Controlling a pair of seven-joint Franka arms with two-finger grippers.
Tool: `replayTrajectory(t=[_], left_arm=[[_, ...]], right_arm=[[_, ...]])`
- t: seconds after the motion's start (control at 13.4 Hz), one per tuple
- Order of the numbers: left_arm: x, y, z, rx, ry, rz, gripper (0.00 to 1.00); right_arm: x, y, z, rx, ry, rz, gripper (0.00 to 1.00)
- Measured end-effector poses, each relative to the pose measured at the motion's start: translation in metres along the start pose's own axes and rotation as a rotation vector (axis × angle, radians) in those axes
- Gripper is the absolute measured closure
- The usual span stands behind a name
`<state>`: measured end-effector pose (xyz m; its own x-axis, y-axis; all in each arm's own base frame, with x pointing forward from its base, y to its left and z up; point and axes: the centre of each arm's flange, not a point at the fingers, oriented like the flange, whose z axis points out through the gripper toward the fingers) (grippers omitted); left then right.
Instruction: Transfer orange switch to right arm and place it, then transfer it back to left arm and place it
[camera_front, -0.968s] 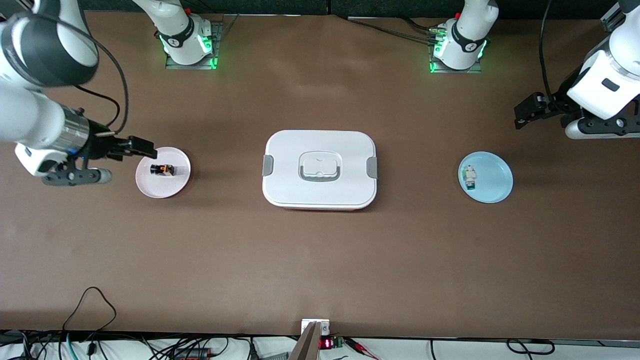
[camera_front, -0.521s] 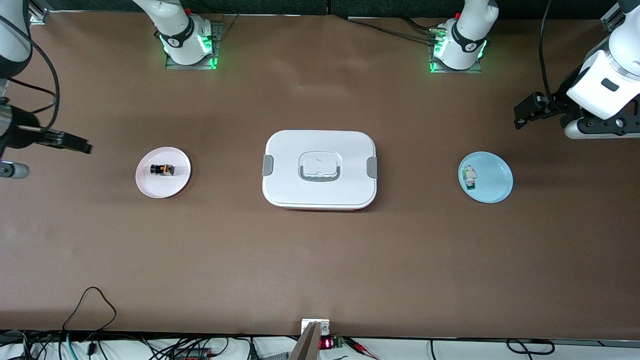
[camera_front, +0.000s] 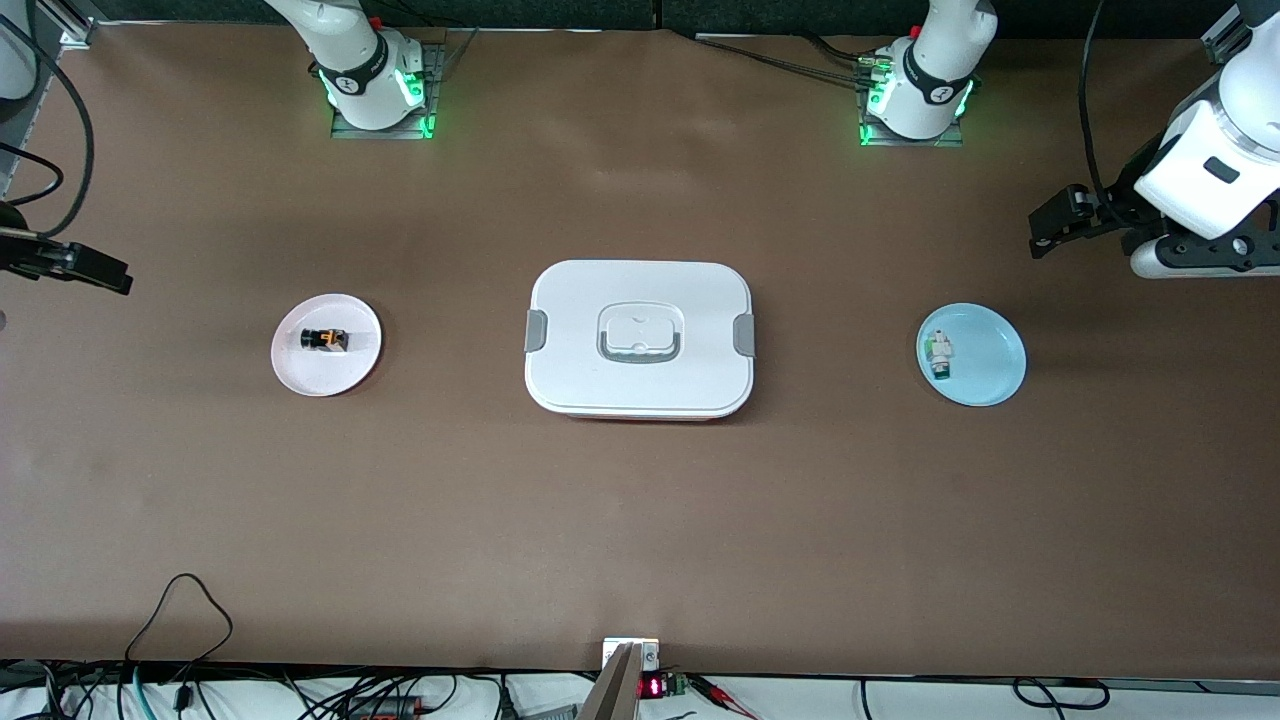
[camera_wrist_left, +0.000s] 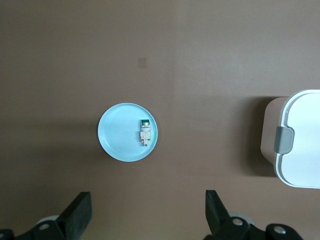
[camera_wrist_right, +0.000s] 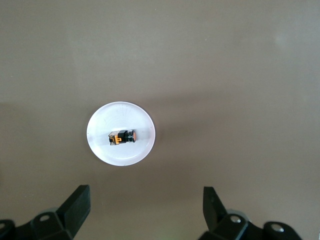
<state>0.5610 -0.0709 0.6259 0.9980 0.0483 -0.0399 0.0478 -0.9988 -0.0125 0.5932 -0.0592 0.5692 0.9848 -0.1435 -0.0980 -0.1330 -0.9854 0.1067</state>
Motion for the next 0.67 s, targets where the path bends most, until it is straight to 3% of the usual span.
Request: replayTrajectory(t=[0.22,0.67], left_arm=[[0.000,0.000,0.000,0.000,0.000,0.000,0.00],[0.000,-0.001,0.000,0.000,0.000,-0.002,0.00]], right_arm=[[-0.006,0.000,0.019,0.009,0.008,-0.007,0.00],[-0.008,-0.049,0.035,0.016,0.061,-0.156,0.00]])
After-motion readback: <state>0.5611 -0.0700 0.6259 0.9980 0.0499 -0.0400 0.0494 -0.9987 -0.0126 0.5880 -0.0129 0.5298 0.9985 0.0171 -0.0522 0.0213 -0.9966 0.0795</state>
